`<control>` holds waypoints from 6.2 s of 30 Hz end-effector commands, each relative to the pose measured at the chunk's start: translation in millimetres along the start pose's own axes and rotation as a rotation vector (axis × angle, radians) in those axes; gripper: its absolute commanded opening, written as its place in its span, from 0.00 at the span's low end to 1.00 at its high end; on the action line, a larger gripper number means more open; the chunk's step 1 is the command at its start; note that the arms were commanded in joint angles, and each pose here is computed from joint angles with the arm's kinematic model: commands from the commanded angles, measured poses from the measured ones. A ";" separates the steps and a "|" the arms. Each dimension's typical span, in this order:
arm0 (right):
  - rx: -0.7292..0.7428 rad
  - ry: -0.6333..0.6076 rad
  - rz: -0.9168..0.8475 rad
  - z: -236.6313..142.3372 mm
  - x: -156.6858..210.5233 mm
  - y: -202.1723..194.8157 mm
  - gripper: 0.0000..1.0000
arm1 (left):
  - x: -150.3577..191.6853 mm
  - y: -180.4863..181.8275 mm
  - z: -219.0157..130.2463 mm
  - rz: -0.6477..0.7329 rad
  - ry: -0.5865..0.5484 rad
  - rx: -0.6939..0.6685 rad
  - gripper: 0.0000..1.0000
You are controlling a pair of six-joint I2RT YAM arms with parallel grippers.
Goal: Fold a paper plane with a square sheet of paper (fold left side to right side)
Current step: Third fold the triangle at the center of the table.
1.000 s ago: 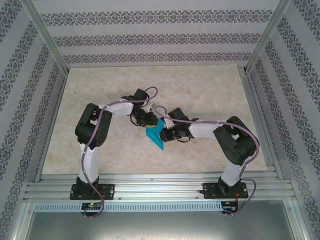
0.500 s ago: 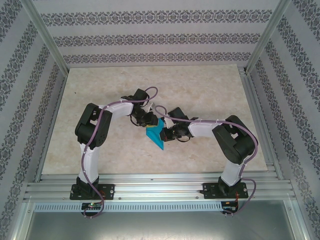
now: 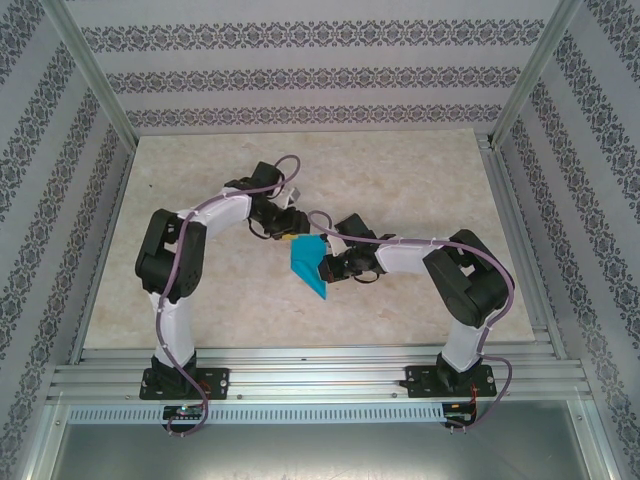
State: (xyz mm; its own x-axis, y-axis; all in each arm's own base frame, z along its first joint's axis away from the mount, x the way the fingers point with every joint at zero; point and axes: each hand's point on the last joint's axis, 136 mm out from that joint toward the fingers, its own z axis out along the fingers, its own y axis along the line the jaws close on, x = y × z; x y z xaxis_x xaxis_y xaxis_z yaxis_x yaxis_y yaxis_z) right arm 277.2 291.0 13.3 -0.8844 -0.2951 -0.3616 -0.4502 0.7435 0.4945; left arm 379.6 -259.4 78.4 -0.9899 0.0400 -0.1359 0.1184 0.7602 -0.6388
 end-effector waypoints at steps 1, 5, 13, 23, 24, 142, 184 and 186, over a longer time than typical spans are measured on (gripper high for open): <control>0.080 0.094 0.016 12.3 27.5 -21.9 0.00 | 3.2 -13.4 -20.3 0.009 -0.026 0.058 0.42; 0.075 0.091 0.011 12.6 25.5 -19.6 0.00 | 27.6 -22.8 -11.8 -0.037 0.003 0.159 0.33; 0.080 0.099 0.008 13.6 27.2 -19.8 0.00 | 55.1 -40.2 6.3 -0.053 0.040 0.182 0.30; 0.079 0.100 0.008 14.3 28.3 -19.9 0.00 | 74.8 -13.7 36.0 -0.106 0.080 0.079 0.27; 0.079 0.102 0.010 14.7 28.8 -20.2 0.00 | 75.9 -12.0 37.1 -0.110 0.083 0.073 0.27; 0.001 -0.036 0.585 -9.1 29.2 38.8 0.07 | 121.3 65.4 69.6 -0.151 0.135 -0.175 0.24; 0.183 0.112 0.688 4.7 108.6 -15.8 0.04 | 119.9 -20.6 66.5 -0.088 0.048 0.088 0.16; 0.188 0.114 0.686 4.2 109.2 -16.8 0.04 | 122.0 -16.4 69.3 -0.096 0.048 0.077 0.16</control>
State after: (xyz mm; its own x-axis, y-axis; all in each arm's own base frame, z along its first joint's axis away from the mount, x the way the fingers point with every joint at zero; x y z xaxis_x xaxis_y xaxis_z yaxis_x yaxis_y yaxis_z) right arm 220.8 293.8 9.9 -0.9783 0.2061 -0.0199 0.1479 0.7627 0.6296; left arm 265.7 -305.7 25.7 -0.9994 0.0040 -0.0356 0.0277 0.7192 -0.6943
